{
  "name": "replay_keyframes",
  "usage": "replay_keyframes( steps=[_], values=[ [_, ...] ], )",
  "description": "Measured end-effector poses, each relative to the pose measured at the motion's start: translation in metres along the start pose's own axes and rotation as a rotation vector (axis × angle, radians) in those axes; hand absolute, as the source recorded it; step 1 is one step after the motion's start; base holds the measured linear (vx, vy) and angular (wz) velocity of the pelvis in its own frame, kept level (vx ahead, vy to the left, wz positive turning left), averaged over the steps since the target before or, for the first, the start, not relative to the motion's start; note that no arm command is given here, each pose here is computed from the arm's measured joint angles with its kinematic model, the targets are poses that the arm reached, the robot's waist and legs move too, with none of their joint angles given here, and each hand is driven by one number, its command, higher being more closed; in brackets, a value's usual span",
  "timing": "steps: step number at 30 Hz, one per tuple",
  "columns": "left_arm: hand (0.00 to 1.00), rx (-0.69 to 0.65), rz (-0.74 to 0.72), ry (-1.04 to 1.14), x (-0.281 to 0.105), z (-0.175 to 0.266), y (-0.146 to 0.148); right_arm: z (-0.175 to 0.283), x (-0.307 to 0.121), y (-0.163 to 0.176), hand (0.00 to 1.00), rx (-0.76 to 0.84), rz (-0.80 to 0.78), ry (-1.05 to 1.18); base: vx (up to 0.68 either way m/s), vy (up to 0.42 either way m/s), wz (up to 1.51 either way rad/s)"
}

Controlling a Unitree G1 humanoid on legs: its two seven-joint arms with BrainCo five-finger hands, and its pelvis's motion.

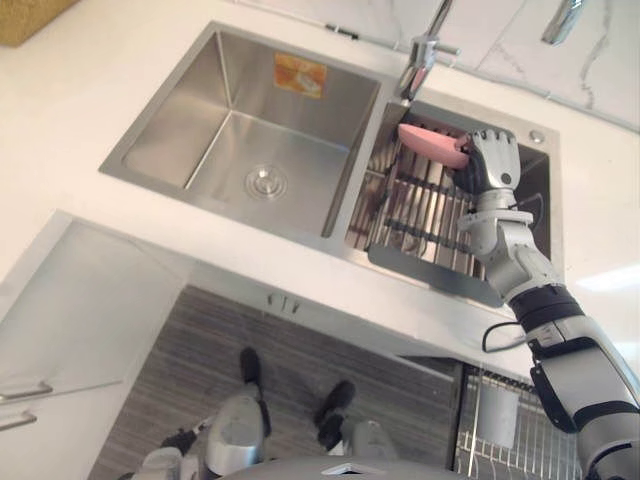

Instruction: Walk over to the sink, pick up the cup, carry it to the dishwasher, place the cup inside the dishwasher, then close the dishwasher door

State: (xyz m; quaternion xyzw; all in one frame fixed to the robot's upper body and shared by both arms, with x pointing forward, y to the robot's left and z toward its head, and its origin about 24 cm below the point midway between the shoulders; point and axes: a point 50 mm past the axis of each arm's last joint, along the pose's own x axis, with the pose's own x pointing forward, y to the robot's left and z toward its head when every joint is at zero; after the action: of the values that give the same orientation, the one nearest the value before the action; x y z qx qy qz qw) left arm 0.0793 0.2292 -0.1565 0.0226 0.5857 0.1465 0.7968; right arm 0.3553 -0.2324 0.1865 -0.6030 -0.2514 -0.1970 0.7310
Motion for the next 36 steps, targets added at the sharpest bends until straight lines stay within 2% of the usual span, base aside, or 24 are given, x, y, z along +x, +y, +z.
replay_keyframes(
  steps=[6,13,22,26,28,36],
  values=[
    [0.0,0.008,0.013,0.061,-0.002,-0.018,0.002,0.004,0.002,-0.017,1.0,0.049,-0.099,-0.017,0.03,-0.023,-0.15],
    [0.0,0.043,0.026,0.147,-0.005,-0.041,0.007,0.022,-0.013,-0.021,1.0,0.055,-0.117,-0.145,0.03,-0.024,-0.09],
    [0.0,0.077,0.019,0.204,-0.007,-0.056,0.008,0.016,-0.029,-0.043,1.0,0.065,-0.138,-0.127,0.02,0.005,-0.23],
    [0.0,0.078,0.023,0.244,-0.01,-0.067,0.01,-0.005,-0.065,-0.037,1.0,0.035,-0.048,-0.039,0.03,0.008,-0.46],
    [0.0,0.08,0.026,0.264,-0.01,-0.073,0.011,-0.031,-0.092,-0.04,1.0,-0.017,-0.009,0.066,0.02,0.003,-0.45],
    [0.0,0.088,0.031,0.295,-0.013,-0.082,0.015,-0.097,-0.154,-0.055,1.0,-0.183,0.039,0.333,-0.01,0.019,-0.44]
  ],
)
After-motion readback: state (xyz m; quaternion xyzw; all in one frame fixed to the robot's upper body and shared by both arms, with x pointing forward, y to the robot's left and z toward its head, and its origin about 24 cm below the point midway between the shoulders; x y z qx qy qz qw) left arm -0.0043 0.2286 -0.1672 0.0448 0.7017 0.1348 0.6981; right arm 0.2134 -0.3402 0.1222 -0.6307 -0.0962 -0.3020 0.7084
